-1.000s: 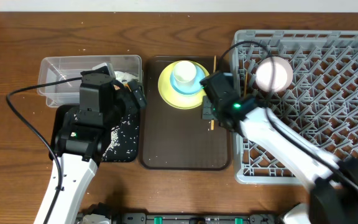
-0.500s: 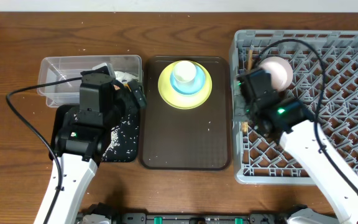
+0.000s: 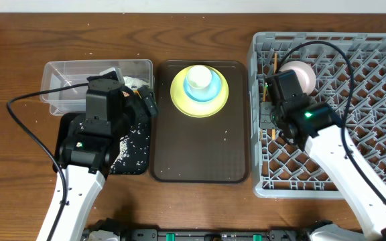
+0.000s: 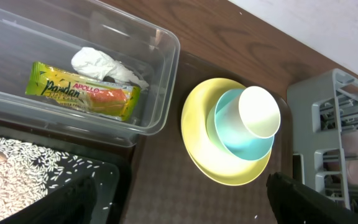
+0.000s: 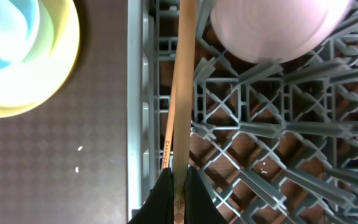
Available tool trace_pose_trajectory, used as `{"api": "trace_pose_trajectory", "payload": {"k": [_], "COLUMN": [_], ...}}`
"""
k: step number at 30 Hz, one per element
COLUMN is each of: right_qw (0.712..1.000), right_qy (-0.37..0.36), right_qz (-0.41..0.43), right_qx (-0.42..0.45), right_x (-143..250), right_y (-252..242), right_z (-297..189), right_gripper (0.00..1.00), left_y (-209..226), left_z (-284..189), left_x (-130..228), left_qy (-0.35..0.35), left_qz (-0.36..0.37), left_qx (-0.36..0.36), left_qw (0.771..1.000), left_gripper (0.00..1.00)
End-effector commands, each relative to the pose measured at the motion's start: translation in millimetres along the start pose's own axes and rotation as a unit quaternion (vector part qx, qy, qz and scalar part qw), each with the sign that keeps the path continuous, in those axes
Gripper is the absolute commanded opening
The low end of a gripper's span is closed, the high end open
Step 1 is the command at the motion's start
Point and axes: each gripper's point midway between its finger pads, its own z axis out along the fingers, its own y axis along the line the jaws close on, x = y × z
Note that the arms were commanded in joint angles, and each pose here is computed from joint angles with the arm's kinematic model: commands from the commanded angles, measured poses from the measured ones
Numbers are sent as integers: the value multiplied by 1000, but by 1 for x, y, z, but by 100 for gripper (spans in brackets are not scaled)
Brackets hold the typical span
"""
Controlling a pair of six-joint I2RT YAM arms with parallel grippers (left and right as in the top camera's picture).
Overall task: Sort waste into correct bins and load items into the dishwasher rack
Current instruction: 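Lift the second chopstick into the rack and open the right gripper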
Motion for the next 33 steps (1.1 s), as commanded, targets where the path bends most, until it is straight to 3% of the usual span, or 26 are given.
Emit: {"api": "trace_pose_trajectory", "payload": {"k": [1,15,25,33], "right_qw": [1000,999,999,999], "right_qy": [23,36,38,30], "right_qz": [-17,-40,-34,-31], "right_qx": [10,-2,2,-4], "right_x": [8,8,7,3], "right_y": [-2,6,1,3], "right_z": [17,37,39,40], "right_gripper": [1,2,15,15], "left_y": [-1,-1,-1,-1], "left_z": [-3,-3,-3,-3], "left_x": [-7,-7,-7,-7], "left_qy": [-9,-9,-9,-9], "left_qz": [3,4,4,4], "left_qx": [-2,-2,-2,-2], "left_qw": [1000,1000,1000,1000], "left_gripper": [90,90,90,90]}}
